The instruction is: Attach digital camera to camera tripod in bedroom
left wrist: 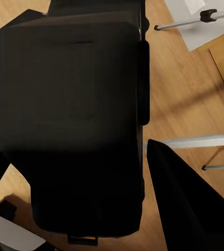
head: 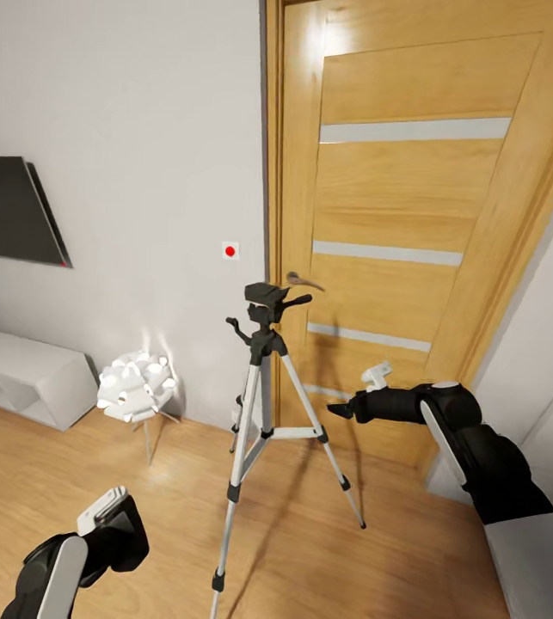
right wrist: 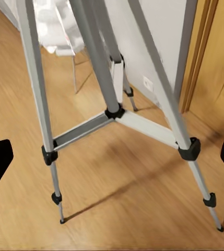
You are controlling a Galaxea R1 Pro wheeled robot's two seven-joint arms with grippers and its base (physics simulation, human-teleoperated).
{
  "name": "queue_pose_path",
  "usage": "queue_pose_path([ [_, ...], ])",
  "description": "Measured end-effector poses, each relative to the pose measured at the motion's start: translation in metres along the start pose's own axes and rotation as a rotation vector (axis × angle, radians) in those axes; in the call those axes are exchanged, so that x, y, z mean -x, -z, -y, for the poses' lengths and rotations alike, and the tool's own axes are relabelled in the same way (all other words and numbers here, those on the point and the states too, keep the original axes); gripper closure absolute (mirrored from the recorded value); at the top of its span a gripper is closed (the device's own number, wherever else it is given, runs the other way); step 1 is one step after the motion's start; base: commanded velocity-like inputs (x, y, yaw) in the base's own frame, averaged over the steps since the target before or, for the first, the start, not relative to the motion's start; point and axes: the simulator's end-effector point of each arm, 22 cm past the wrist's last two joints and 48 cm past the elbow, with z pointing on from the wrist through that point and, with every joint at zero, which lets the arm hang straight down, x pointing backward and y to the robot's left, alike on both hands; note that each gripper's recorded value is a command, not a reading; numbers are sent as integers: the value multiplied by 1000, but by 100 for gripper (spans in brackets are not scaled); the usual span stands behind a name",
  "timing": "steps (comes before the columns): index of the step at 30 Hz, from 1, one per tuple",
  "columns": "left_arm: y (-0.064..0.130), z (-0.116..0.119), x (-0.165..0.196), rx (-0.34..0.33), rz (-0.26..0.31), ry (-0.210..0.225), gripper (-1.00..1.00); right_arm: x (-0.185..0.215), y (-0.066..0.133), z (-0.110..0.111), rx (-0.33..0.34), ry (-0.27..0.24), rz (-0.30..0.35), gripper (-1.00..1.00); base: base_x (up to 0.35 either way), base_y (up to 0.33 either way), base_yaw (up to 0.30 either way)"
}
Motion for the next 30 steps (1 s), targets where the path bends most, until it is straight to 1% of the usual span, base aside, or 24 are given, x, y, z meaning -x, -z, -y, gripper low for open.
queue_pose_path([
  [3,0,0,1,0,2,0,100,-13,-2,-1,6,-8,-15,-100,113,-289,2],
  [6,1,0,2,-1,5,0,100,-23,-5,-5,19,-2,-16,-100,119,-305,1],
  [8,1,0,2,-1,6,0,100,-26,-6,-9,35,18,-2,-100,131,-313,1],
  [11,2,-3,1,2,5,-1,100,-26,-9,-16,62,60,34,-100,152,-313,0],
  [12,2,-5,1,6,6,-3,100,-28,-11,-19,81,81,52,-100,177,-302,0],
  [15,2,-7,3,9,8,-4,100,-34,-15,-22,103,99,64,-100,182,-243,0],
  [17,3,-11,4,16,12,-1,100,-39,-19,-23,115,106,68,-100,97,-107,0],
  [18,4,-20,8,30,19,14,100,-41,-21,-25,123,112,74,-100,42,-46,0],
  [20,4,-25,11,33,24,35,100,-42,-23,-25,127,118,80,-100,30,-33,0],
  [25,5,-30,13,38,28,50,100,-47,-25,-24,121,131,74,-100,14,-15,0],
  [30,5,-31,14,39,29,54,100,-51,-26,-23,111,142,63,-100,4,-4,43],
])
